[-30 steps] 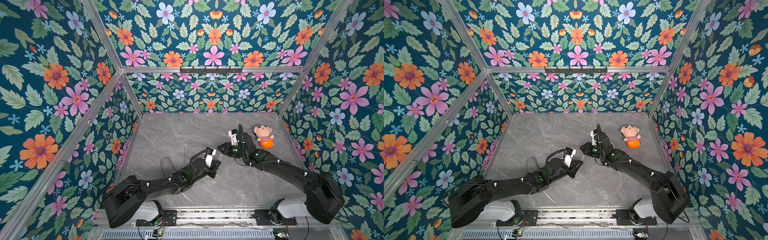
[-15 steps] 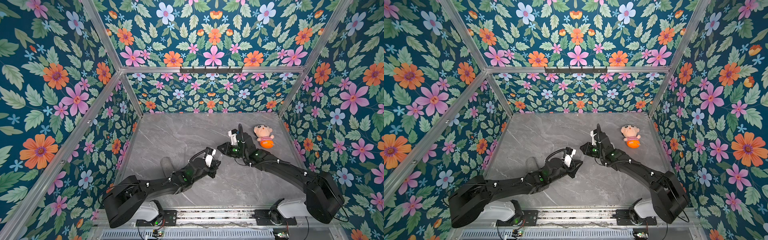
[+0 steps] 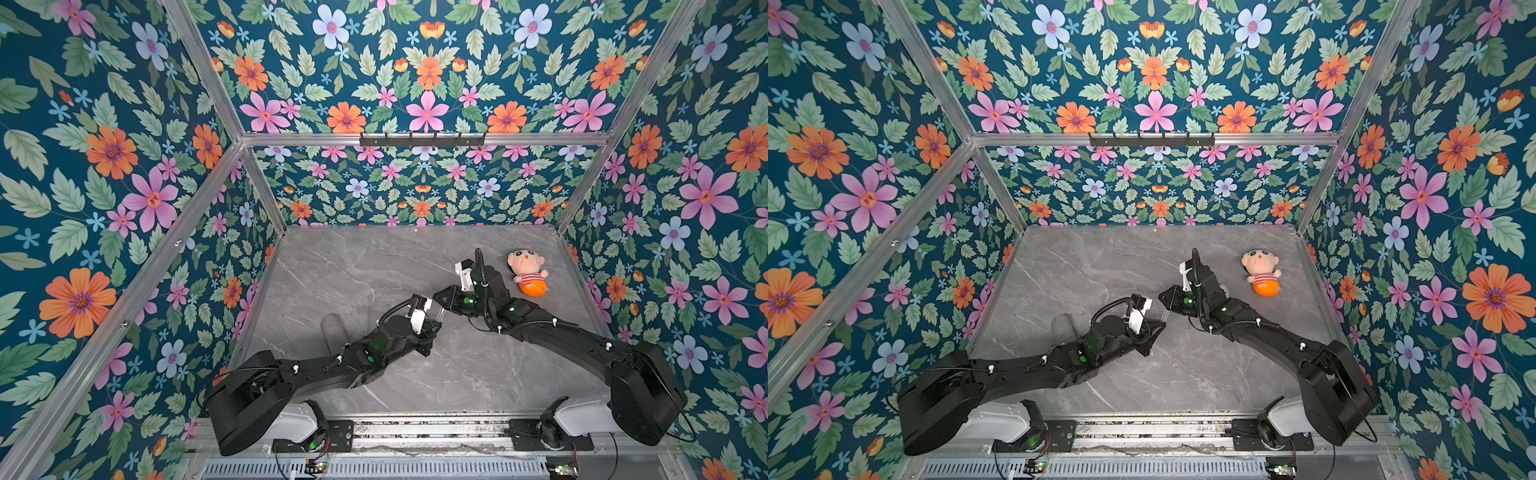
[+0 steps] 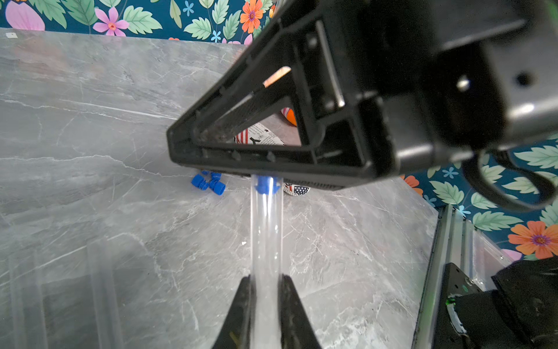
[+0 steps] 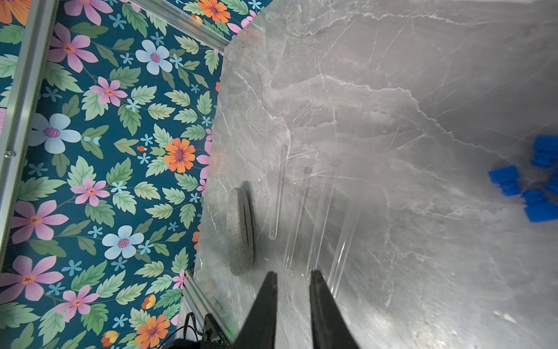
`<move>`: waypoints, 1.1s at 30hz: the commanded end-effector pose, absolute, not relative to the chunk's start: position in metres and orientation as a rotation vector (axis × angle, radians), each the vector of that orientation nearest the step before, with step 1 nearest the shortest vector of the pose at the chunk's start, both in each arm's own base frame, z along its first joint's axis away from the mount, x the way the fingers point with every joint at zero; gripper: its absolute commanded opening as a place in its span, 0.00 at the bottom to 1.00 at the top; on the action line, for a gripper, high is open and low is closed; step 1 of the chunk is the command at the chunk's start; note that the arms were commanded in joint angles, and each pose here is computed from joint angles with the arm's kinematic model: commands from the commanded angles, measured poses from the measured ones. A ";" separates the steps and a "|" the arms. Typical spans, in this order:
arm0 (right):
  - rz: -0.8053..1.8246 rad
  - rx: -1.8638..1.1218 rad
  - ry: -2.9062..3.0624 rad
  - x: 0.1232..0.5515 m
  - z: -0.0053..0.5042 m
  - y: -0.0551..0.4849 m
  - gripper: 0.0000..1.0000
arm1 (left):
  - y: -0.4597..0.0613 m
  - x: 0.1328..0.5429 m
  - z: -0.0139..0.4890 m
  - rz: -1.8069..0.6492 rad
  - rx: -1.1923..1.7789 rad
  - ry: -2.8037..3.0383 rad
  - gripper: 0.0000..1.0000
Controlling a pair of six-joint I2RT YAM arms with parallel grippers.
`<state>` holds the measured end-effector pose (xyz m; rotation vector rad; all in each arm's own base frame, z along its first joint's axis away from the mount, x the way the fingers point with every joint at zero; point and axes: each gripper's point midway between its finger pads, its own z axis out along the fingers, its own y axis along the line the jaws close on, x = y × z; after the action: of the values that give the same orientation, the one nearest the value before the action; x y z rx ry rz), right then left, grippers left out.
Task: Remove stoppers from test tubes
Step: Open the stopper on the test tube.
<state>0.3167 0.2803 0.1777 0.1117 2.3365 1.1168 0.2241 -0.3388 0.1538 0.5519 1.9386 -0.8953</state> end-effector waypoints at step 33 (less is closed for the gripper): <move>0.853 0.085 2.336 0.333 0.167 0.258 0.00 | -0.334 0.221 0.168 -0.916 0.543 1.917 0.12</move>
<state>0.3248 0.2720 0.1753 0.0698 2.3373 0.9799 0.2220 -0.3341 0.1635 0.5412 1.9274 -0.9043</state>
